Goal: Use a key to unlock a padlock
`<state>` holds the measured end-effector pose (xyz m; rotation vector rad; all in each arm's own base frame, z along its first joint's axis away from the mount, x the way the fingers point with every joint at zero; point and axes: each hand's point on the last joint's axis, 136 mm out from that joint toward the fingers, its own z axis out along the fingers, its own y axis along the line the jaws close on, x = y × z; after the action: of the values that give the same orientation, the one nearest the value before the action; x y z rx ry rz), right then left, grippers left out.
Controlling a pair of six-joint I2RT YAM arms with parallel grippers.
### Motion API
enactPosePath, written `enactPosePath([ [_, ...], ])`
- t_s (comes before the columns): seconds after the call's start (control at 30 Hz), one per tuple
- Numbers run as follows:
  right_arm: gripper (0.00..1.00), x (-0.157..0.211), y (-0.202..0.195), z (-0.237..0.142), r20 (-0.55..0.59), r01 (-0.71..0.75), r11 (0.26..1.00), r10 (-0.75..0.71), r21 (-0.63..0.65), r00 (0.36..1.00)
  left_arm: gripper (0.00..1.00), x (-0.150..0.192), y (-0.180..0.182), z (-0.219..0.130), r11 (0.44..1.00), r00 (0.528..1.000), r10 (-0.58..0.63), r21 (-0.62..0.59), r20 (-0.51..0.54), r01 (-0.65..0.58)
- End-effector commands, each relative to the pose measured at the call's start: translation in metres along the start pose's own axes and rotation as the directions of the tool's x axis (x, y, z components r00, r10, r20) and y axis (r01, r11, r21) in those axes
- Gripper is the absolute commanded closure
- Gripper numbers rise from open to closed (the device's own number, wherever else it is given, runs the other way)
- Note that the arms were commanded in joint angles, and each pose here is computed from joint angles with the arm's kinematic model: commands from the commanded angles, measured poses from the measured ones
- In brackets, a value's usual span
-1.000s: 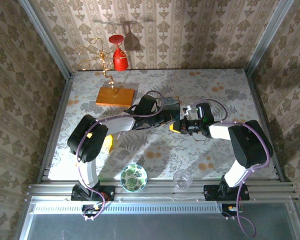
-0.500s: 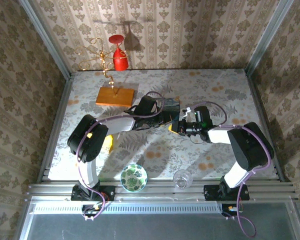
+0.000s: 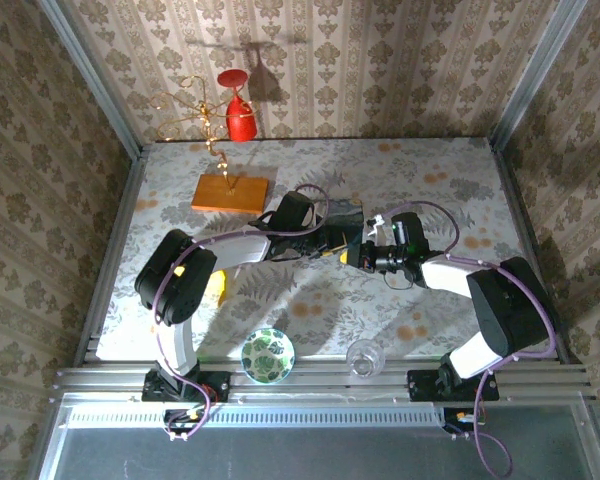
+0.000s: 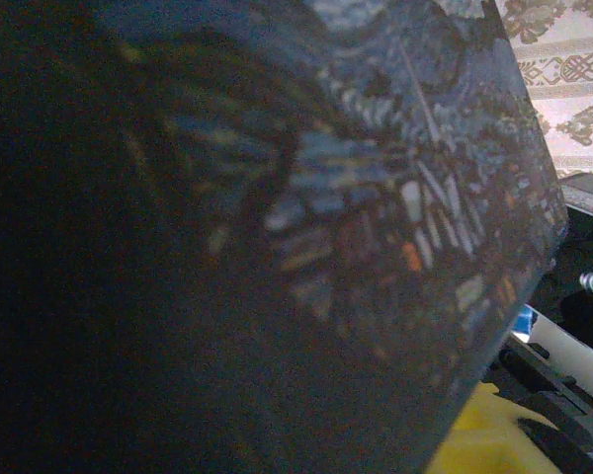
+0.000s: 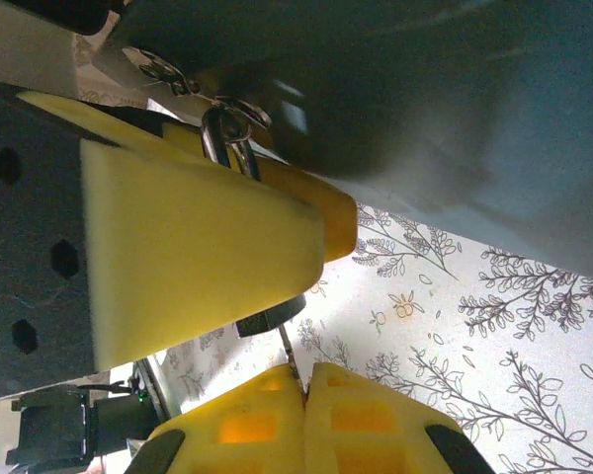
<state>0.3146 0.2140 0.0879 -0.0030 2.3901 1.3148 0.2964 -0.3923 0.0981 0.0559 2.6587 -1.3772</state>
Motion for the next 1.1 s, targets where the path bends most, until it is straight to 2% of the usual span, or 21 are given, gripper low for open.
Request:
enactPosePath([
  [0.0,1.0,-0.059,0.003,-0.02,0.221,0.106,0.992,-0.119,0.072,0.968,1.0,0.07,0.009,-0.001,0.999,0.964,-0.052,-0.015,-0.26,0.05],
  [0.27,1.0,-0.073,0.018,-0.02,0.311,0.141,0.99,-0.125,-0.029,0.942,1.0,0.083,0.005,0.005,0.999,0.949,-0.03,0.005,-0.313,0.033],
  [0.37,1.0,-0.076,0.014,-0.019,0.31,0.128,0.992,-0.122,0.001,0.943,1.0,0.081,0.009,0.002,0.999,0.954,-0.042,-0.007,-0.298,0.042],
  [0.53,0.9,-0.066,0.004,-0.02,0.266,0.105,0.992,-0.119,0.066,0.957,1.0,0.069,0.014,-0.002,0.997,0.967,-0.074,-0.017,-0.242,0.072],
  [0.67,0.88,-0.054,-0.004,-0.023,0.246,0.089,0.991,-0.11,0.098,0.963,1.0,0.059,0.01,-0.001,0.995,0.974,-0.094,0.002,-0.207,0.096],
  [1.07,0.8,-0.038,-0.009,-0.028,0.234,0.061,0.993,-0.083,0.102,0.969,1.0,0.046,0.002,0.0,0.993,0.98,-0.109,0.017,-0.166,0.114],
])
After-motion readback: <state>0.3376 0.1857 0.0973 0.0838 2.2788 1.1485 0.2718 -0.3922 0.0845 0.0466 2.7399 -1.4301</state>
